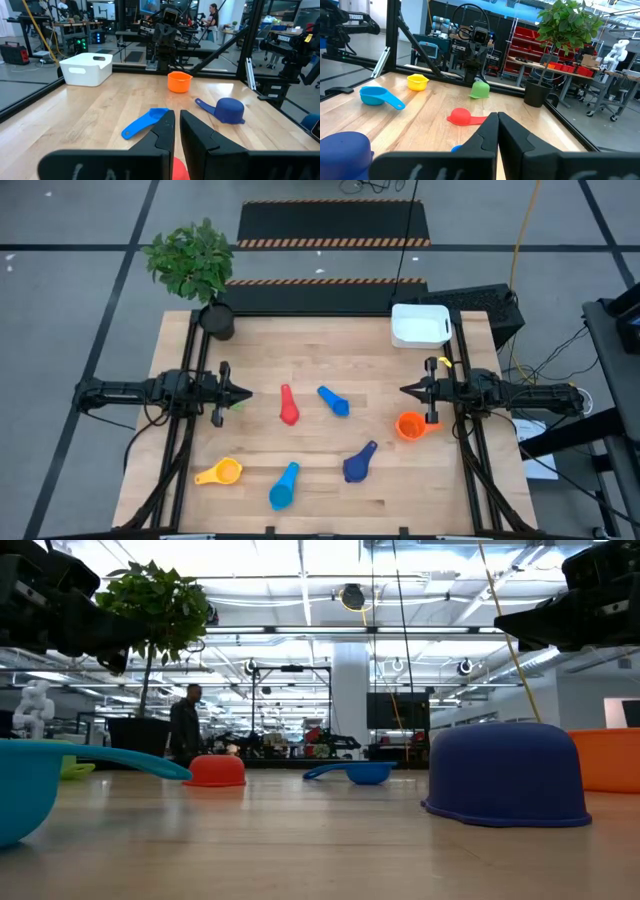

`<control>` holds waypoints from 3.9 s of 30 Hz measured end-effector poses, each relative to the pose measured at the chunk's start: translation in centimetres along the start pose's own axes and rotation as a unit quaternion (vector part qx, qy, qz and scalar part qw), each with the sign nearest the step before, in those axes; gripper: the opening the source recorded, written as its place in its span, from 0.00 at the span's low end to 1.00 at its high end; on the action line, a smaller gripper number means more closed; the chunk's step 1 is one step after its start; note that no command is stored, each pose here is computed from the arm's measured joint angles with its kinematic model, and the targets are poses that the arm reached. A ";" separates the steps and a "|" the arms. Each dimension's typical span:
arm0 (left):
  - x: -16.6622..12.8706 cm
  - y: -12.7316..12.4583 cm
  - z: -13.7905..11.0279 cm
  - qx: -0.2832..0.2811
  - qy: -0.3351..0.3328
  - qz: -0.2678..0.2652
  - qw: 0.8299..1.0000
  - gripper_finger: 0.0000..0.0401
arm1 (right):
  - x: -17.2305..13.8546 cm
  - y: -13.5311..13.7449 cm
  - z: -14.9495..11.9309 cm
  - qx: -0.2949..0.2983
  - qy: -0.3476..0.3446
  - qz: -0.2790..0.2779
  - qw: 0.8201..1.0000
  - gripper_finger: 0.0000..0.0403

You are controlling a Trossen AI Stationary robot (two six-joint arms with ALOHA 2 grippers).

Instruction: Nest measuring cups in basket

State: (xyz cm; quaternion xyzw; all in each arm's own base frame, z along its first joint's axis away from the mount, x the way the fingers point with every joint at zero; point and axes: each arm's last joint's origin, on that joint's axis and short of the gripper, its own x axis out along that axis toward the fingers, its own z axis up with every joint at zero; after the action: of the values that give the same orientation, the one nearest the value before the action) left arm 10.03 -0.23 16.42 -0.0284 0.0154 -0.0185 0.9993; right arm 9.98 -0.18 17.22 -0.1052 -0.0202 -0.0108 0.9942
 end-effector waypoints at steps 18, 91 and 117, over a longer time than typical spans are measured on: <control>0.0 0.0 0.0 0.000 0.000 0.000 1.000 0.08 | 0.0 0.0 0.0 0.000 0.000 0.000 1.000 0.00; 0.0 0.0 0.1 0.024 -0.004 0.001 1.000 0.08 | -0.1 -0.8 4.3 0.095 0.014 0.015 0.995 0.00; 0.0 0.3 0.2 -0.066 -0.016 0.050 0.996 0.08 | 4.0 1.7 7.1 0.201 0.417 0.038 0.886 0.30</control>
State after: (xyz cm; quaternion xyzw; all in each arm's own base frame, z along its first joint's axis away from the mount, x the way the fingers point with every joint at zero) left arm 10.03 0.07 16.60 -0.0938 0.0023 0.0326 0.9951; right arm 13.74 2.87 23.94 0.1103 0.3986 -0.0113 0.9104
